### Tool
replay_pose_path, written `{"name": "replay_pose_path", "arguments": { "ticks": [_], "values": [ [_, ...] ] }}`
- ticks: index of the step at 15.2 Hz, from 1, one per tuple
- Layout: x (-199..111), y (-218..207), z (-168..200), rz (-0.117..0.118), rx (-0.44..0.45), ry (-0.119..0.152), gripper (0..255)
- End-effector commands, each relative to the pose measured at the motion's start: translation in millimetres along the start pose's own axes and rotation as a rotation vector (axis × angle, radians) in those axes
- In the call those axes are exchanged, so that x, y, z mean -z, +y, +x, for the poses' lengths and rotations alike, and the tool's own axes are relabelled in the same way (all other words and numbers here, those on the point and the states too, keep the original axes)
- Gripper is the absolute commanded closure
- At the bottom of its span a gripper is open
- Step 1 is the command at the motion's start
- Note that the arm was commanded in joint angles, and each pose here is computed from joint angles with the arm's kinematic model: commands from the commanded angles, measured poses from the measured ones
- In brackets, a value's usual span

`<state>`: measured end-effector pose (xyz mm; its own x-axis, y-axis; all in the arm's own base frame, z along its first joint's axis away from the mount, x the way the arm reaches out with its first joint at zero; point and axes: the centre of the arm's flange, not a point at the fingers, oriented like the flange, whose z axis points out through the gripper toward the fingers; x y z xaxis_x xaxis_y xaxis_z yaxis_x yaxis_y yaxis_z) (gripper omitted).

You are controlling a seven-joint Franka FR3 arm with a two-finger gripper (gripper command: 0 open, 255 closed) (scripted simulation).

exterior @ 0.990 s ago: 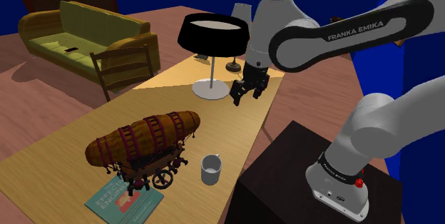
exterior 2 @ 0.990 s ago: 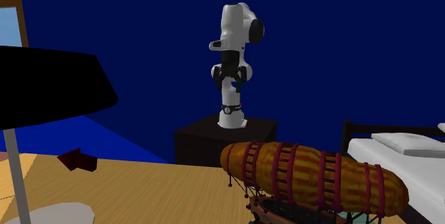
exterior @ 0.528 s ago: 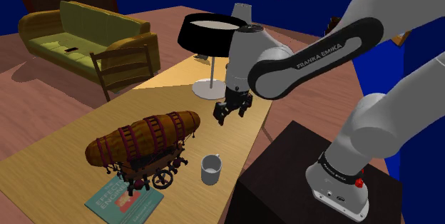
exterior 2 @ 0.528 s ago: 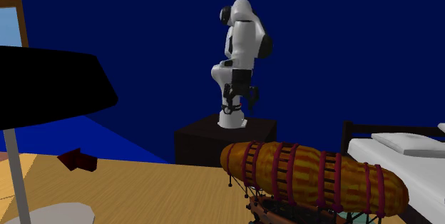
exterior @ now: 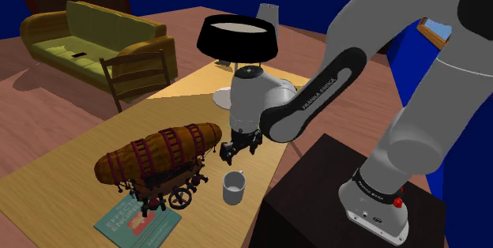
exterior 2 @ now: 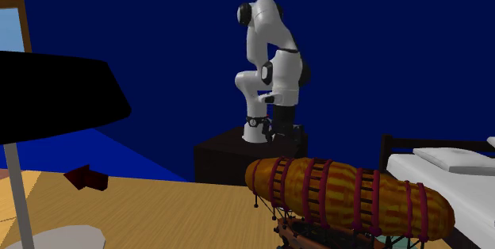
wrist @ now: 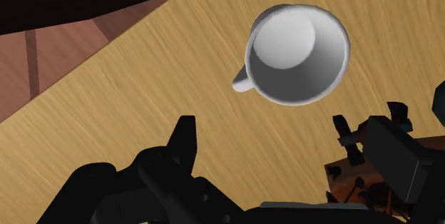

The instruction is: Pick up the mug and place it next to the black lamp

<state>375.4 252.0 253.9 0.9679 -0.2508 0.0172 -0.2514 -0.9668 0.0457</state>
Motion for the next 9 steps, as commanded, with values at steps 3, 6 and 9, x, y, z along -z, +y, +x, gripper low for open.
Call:
{"name": "replay_pose_path", "arguments": {
  "ticks": [3, 6, 9],
  "values": [
    [-42.2, -34.5, -3.8, -0.009, -0.008, -0.014, 0],
    [-74.3, -58.6, -6.3, -0.016, -0.012, -0.025, 0],
    [-98.1, -72.2, -8.0, -0.021, -0.015, -0.032, 0]
  ]
}}
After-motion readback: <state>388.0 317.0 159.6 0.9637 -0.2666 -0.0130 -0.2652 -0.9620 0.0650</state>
